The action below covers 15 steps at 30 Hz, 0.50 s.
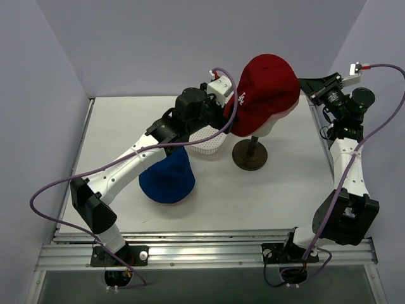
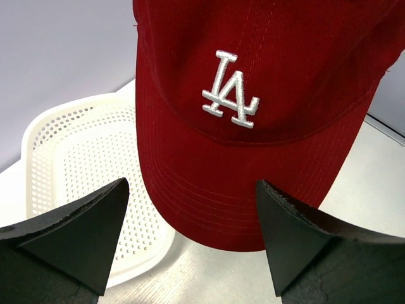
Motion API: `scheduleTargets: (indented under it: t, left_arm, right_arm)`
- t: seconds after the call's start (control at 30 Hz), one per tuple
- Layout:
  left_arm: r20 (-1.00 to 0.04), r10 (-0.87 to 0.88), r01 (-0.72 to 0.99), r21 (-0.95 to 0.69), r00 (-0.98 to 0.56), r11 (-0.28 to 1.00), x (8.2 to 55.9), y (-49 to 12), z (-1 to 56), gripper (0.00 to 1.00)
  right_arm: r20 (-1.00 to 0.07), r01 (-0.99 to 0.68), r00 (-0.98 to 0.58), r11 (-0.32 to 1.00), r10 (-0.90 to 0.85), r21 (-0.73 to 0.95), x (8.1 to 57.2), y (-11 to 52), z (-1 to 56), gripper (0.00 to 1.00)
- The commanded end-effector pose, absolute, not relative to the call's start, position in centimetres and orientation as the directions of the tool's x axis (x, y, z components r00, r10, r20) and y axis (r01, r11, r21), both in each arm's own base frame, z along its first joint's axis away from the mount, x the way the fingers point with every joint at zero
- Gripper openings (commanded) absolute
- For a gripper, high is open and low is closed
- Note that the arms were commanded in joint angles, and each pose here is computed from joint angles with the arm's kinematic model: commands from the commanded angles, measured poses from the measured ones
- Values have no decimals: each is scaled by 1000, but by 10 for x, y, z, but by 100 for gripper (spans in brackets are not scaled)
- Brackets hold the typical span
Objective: Stack the hats
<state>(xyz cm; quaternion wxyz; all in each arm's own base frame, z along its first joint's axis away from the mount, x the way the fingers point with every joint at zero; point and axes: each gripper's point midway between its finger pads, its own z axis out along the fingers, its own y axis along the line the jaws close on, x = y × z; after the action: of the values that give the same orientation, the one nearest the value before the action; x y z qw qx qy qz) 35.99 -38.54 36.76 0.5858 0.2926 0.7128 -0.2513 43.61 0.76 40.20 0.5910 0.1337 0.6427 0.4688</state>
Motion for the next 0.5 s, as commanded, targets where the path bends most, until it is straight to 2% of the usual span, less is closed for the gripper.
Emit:
scheduleTargets:
  t: [0.0,0.47]
  left_arm:
    - [-987,97,708,-23,-128,706,361,-386,376,90]
    - [-984,100,724,-41,-150,689,358,-395,357,90]
  right_arm:
    - [-681,-365,-246,585,690,724,436,5,402,0]
    - [-693,-282,-240,634,680,720,437,-4,373,0]
